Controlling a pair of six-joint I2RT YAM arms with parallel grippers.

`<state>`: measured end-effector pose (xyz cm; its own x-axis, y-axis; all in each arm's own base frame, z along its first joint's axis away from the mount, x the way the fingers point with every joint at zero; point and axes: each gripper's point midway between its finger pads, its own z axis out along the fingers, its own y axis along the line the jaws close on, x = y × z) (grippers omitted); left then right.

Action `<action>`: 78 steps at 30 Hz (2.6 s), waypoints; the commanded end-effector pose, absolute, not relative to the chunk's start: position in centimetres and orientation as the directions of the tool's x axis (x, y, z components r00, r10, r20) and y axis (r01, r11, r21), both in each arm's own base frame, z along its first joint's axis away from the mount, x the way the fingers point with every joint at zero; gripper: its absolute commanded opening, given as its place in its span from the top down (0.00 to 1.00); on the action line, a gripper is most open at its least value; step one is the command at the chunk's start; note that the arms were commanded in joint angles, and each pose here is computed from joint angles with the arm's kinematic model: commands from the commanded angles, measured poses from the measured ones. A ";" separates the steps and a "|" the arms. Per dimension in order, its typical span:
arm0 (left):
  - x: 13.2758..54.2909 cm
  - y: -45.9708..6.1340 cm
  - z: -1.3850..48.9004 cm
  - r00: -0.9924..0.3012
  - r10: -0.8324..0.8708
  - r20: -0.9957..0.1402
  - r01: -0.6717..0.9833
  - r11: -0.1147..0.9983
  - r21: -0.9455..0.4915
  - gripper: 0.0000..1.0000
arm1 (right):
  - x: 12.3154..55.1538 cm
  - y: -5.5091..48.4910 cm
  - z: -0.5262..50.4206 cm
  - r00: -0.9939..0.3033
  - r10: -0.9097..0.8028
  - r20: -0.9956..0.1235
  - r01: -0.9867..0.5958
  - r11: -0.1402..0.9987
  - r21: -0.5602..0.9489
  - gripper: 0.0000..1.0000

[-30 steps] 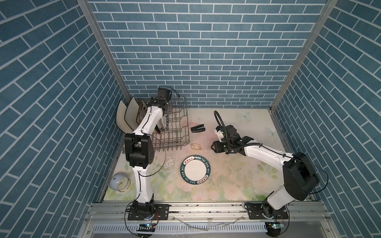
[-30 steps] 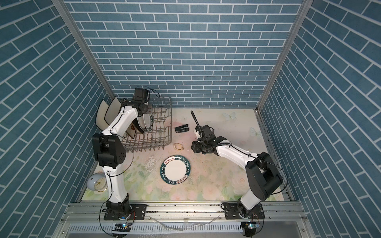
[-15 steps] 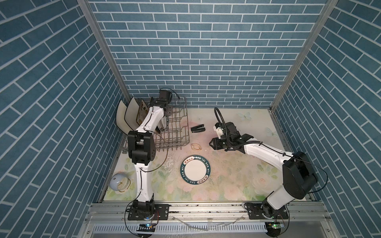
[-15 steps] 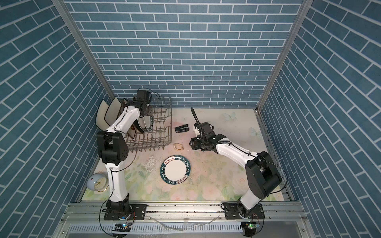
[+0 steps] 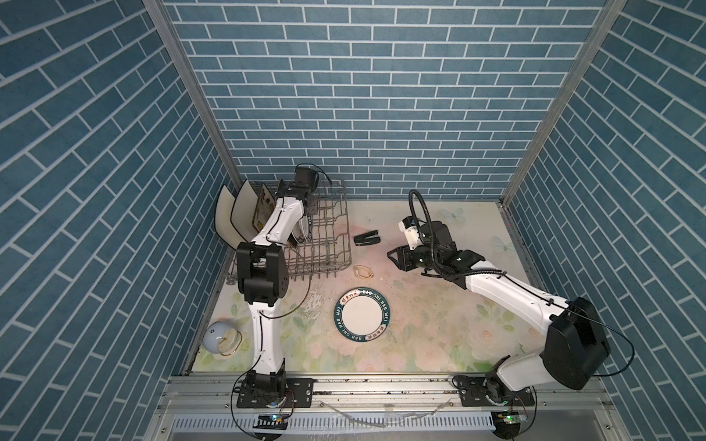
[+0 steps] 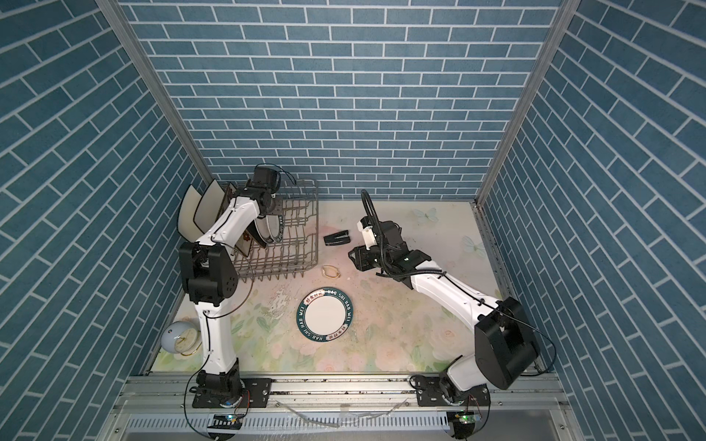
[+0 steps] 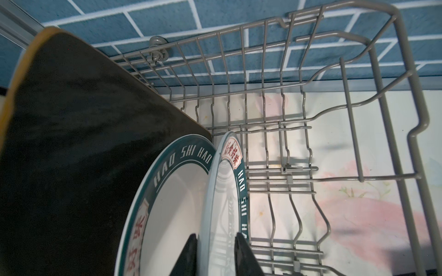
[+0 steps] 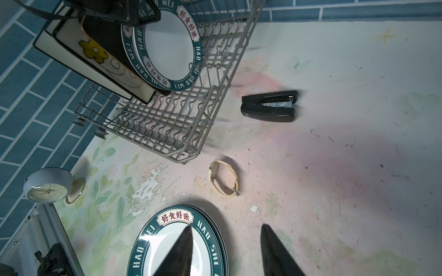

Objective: Unload the plates from the dish rack
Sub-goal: Pick up a plate from the dish rack, then place a plate on the plates.

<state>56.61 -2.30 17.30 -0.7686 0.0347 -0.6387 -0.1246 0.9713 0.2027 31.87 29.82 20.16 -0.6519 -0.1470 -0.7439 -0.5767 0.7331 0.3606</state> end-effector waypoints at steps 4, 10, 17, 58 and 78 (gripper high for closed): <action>55.4 -1.5 14.8 -0.818 0.036 -0.574 -0.129 0.961 0.244 0.80 | 30.5 29.1 22.1 -0.552 -0.165 -0.817 -0.657 0.690 0.304 0.52; 55.1 -1.4 14.8 -0.821 0.039 -0.570 -0.130 0.959 0.252 0.87 | 30.2 28.0 22.5 -0.532 -0.183 -0.827 -0.655 0.708 0.264 0.51; 54.7 -2.0 17.1 -0.800 0.056 -0.597 -0.124 0.959 0.255 0.93 | 29.6 27.1 22.8 -0.509 -0.187 -0.840 -0.654 0.718 0.237 0.51; 28.5 -13.0 32.8 -0.570 -0.147 -0.808 0.406 0.805 -0.433 1.00 | 23.4 29.6 31.5 -0.017 0.043 -0.999 -0.934 0.355 0.031 0.35; 25.5 -16.1 33.5 -0.508 -0.193 -0.839 0.611 0.606 -0.509 1.00 | 24.3 33.3 32.1 -0.160 0.081 -0.984 -0.958 0.226 0.175 0.38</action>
